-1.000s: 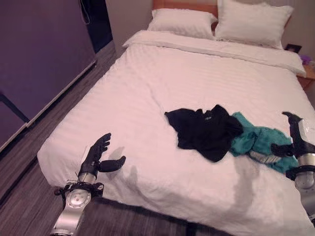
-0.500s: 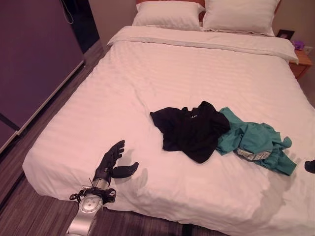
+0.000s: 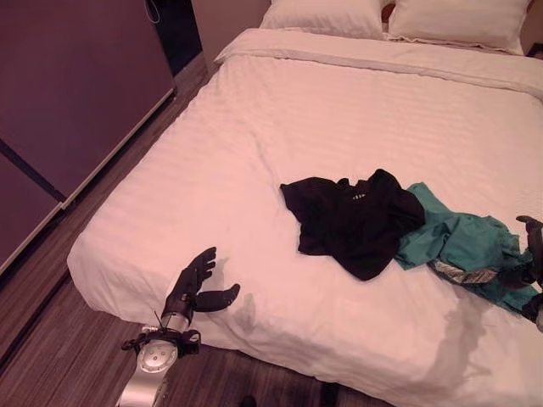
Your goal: Pick up bed clothes into laundry basket.
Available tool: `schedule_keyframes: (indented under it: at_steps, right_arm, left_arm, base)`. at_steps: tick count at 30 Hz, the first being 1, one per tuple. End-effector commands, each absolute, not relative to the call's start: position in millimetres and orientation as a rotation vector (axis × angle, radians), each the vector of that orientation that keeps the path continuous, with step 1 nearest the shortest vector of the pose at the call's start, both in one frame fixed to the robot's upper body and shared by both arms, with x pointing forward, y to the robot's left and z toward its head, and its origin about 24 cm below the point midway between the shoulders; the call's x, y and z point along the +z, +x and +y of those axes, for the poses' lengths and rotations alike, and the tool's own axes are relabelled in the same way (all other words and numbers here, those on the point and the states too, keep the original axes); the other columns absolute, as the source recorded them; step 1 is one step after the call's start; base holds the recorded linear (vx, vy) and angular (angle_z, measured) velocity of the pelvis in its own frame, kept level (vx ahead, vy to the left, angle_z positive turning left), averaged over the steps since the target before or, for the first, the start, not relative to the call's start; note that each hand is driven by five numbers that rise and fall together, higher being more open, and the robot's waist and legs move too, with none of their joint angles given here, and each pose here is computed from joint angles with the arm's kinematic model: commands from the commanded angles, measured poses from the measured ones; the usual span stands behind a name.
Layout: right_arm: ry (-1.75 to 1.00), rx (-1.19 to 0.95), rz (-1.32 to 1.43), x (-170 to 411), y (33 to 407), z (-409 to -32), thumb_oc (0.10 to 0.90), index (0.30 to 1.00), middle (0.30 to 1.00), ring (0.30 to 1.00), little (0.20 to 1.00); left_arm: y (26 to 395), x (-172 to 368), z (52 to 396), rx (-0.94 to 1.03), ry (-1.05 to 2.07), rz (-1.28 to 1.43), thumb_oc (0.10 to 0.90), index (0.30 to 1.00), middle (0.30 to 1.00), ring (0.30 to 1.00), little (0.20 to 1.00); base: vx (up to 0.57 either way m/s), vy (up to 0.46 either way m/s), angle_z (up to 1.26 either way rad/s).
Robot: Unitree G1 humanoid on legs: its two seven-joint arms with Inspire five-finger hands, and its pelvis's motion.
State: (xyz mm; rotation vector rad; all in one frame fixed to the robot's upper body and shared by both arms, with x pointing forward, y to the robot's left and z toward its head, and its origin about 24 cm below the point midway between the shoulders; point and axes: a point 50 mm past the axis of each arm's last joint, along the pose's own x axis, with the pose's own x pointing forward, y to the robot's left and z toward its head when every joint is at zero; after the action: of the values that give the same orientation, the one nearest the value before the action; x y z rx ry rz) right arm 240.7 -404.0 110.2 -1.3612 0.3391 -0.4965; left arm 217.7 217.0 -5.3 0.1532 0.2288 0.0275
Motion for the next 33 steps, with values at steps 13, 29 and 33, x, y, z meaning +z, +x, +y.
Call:
schedule_keyframes:
  at_steps: [13,29,33]
  right_arm:
    - [-1.366,-0.496,0.352,120,265,-409,0.4,0.3,0.3,0.3,0.3]
    - [-1.2,-0.271,0.471,36,203,-378,0.4,0.3,0.3,0.3,0.3]
    - [-1.11,-0.232,0.574,-2,194,-365,0.4,0.3,0.3,0.3,0.3]
  left_arm:
    - [224,-9,244,0.095,0.136,0.231,0.8,0.9,0.9,0.9,0.9]
    - [185,165,470,1.005,0.973,0.114,0.8,0.9,0.9,0.9,0.9]
    - [236,202,426,0.883,1.041,-0.14,0.8,0.9,0.9,0.9,0.9]
  base:
    - [-0.07,0.001,0.09]
    - [0.08,0.001,-0.02]
    - [0.01,-0.032,0.05]
